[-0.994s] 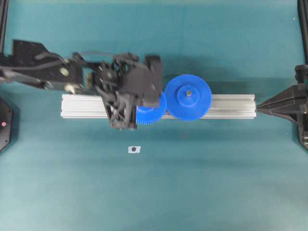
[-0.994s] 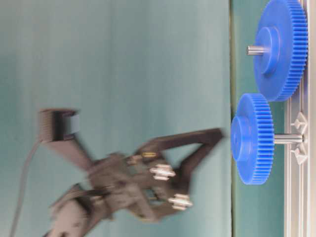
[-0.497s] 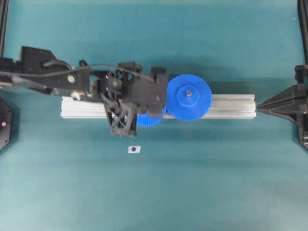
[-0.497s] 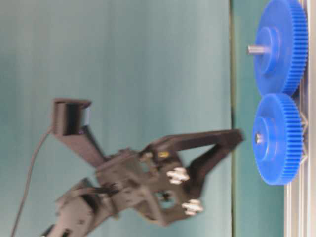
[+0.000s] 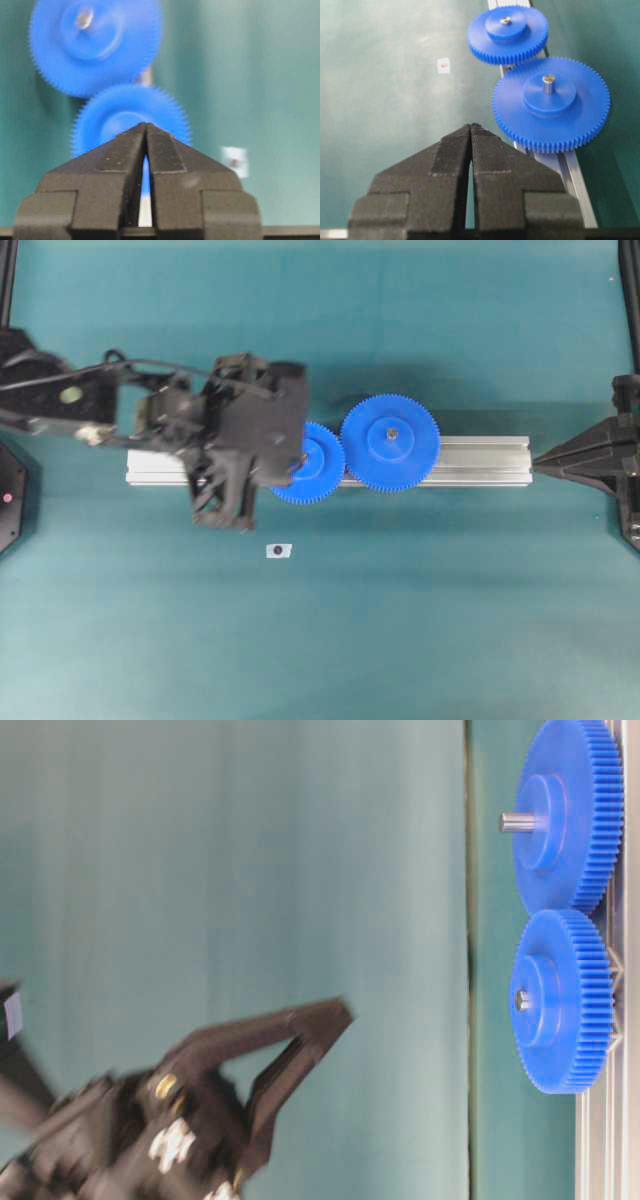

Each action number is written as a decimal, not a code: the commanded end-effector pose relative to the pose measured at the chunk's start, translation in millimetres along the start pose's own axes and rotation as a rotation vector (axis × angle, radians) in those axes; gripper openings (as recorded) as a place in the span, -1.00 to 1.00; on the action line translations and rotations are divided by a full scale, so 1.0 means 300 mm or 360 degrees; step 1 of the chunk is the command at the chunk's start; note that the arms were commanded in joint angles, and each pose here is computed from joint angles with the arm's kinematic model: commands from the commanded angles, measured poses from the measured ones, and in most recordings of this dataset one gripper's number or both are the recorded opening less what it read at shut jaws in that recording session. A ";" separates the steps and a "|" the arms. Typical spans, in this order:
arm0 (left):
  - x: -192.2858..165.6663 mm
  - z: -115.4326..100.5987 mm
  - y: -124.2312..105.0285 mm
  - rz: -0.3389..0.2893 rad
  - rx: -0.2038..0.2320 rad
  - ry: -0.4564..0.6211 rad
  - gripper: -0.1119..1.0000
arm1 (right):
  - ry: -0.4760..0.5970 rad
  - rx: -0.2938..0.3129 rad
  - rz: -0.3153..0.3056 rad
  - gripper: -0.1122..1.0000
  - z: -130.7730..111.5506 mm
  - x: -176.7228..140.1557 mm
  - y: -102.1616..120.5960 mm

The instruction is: Find the location of the shaft and insert the small gear.

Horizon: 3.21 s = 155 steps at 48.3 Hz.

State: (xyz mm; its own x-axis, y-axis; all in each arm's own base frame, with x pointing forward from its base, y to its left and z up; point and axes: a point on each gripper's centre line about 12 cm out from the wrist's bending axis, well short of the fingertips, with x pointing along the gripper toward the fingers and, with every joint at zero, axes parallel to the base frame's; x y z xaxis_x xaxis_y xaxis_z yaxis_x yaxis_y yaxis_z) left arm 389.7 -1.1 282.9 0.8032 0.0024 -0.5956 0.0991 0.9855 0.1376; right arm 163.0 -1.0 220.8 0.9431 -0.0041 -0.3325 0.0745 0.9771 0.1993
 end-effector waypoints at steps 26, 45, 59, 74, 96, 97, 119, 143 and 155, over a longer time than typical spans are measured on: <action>-0.156 -0.065 -0.045 -0.0023 -0.0093 -0.0139 -0.34 | -0.0034 0.0018 0.0004 -0.73 0.022 -0.002 0.004; -0.175 -0.125 -0.046 -0.0018 -0.0224 -0.0147 0.00 | -0.0038 0.0017 0.0008 -0.73 0.021 -0.004 0.004; -0.234 -0.129 -0.026 0.0013 -0.0264 -0.0266 0.14 | -0.0044 0.0018 0.0006 -0.73 0.023 -0.005 0.004; -0.277 -0.154 -0.030 0.0012 -0.0311 -0.0308 0.13 | -0.0039 0.0018 0.0005 -0.73 0.020 -0.004 0.003; -0.279 -0.159 -0.015 0.0022 -0.0440 -0.0325 0.13 | -0.0038 0.0017 0.0008 -0.73 0.020 -0.004 0.004; -0.279 -0.160 -0.014 0.0022 -0.0458 -0.0323 0.13 | -0.0039 0.0018 0.0005 -0.73 0.020 -0.004 0.003; -0.282 -0.172 -0.007 0.0030 -0.0509 -0.0318 0.13 | -0.0038 0.0017 0.0008 -0.73 0.020 -0.004 0.004; -0.279 -0.180 -0.008 0.0030 -0.0510 -0.0308 0.13 | -0.0036 0.0018 0.0005 -0.73 0.018 -0.004 0.003; -0.279 -0.181 -0.010 0.0028 -0.0508 -0.0308 0.13 | -0.0036 0.0018 0.0005 -0.73 0.018 -0.004 0.003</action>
State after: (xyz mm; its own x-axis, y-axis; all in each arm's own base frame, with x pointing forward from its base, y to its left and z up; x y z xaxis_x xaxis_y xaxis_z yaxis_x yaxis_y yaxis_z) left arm 290.3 5.3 281.0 0.8889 0.0185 -0.4578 -0.0857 0.9883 -0.1265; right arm 161.8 -0.9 222.2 0.9466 -0.0041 -0.3223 0.0724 0.9771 0.2000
